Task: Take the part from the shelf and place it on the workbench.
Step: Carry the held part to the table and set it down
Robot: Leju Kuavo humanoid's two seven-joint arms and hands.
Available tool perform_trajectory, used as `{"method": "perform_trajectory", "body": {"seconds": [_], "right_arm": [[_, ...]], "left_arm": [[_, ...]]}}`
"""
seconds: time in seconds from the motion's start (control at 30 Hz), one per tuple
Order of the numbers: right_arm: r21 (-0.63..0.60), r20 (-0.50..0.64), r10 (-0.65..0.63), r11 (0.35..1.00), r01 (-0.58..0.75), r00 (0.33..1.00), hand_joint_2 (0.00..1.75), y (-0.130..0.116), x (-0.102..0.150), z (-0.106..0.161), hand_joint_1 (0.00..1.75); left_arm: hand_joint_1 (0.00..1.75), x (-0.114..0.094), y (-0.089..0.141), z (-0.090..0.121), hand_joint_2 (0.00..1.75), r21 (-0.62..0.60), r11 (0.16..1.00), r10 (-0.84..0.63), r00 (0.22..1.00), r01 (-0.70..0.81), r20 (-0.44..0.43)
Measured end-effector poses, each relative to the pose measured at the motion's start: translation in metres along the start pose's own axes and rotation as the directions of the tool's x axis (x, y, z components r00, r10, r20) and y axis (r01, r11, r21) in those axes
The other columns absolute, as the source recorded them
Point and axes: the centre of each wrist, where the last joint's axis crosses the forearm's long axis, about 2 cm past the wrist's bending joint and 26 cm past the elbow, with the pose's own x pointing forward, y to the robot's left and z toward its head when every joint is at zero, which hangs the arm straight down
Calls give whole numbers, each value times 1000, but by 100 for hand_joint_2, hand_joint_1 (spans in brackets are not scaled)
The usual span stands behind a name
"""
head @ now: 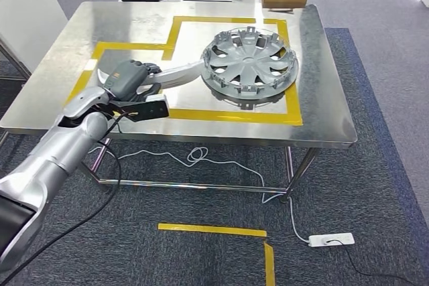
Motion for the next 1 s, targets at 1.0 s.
{"method": "perform_trajectory", "body": {"seconds": [1.0], "right_arm": [[2,2,-5,1000,5,1000,175,2,1,0,0]], "left_arm": [[175,-4,2,2,175,-7,1000,-3,1000,3,-8]]}}
